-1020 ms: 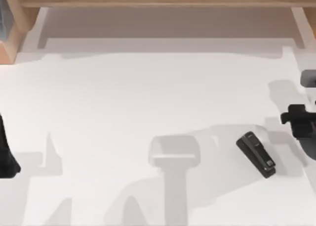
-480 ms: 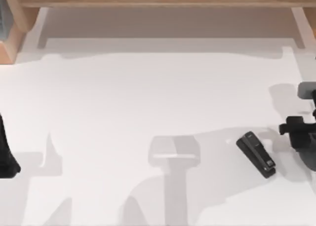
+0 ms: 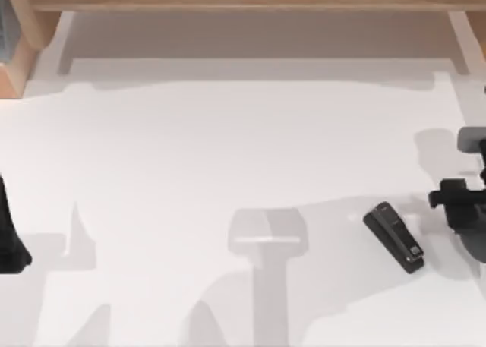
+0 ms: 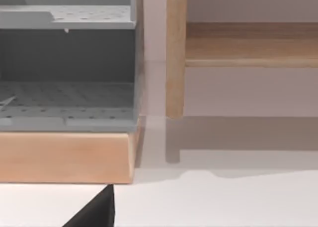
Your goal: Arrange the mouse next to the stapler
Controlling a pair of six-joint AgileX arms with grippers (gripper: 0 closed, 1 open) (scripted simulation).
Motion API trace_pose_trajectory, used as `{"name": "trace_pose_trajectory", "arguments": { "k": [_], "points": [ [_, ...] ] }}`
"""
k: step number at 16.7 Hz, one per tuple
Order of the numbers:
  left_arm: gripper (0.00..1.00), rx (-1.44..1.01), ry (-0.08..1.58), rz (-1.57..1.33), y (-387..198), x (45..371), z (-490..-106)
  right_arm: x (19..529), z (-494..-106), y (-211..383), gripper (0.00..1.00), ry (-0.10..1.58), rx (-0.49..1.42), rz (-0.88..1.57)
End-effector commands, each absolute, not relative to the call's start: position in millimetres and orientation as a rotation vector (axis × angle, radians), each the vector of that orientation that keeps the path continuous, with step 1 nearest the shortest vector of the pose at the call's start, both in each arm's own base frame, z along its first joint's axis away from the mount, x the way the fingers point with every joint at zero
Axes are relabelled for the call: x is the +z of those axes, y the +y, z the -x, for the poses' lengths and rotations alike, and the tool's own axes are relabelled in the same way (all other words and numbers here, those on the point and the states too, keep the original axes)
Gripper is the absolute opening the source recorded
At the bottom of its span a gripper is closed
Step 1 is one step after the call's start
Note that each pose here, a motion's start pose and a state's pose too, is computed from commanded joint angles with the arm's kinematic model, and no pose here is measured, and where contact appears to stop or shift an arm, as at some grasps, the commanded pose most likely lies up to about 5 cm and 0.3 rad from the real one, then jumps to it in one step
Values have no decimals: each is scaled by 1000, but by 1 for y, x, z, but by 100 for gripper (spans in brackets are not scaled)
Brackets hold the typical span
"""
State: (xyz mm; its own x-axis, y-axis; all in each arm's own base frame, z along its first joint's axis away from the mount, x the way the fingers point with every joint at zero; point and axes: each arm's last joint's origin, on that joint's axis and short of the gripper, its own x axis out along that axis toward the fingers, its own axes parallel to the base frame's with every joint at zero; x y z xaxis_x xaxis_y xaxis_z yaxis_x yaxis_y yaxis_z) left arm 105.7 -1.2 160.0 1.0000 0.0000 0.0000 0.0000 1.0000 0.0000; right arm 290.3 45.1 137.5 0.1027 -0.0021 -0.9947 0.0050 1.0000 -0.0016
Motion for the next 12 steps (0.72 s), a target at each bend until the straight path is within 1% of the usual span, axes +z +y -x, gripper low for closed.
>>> {"name": "trace_pose_trajectory", "arguments": {
  "k": [6,7,12],
  "points": [
    [100,0,0,0,-1,160,-106,137,-290,45,98,1468,-5,-2],
    [100,0,0,0,-1,160,-106,137,-290,45,100,1468,-5,-2],
    [100,0,0,0,-1,160,-106,137,-290,45,100,1468,-5,-2]
  ]
}}
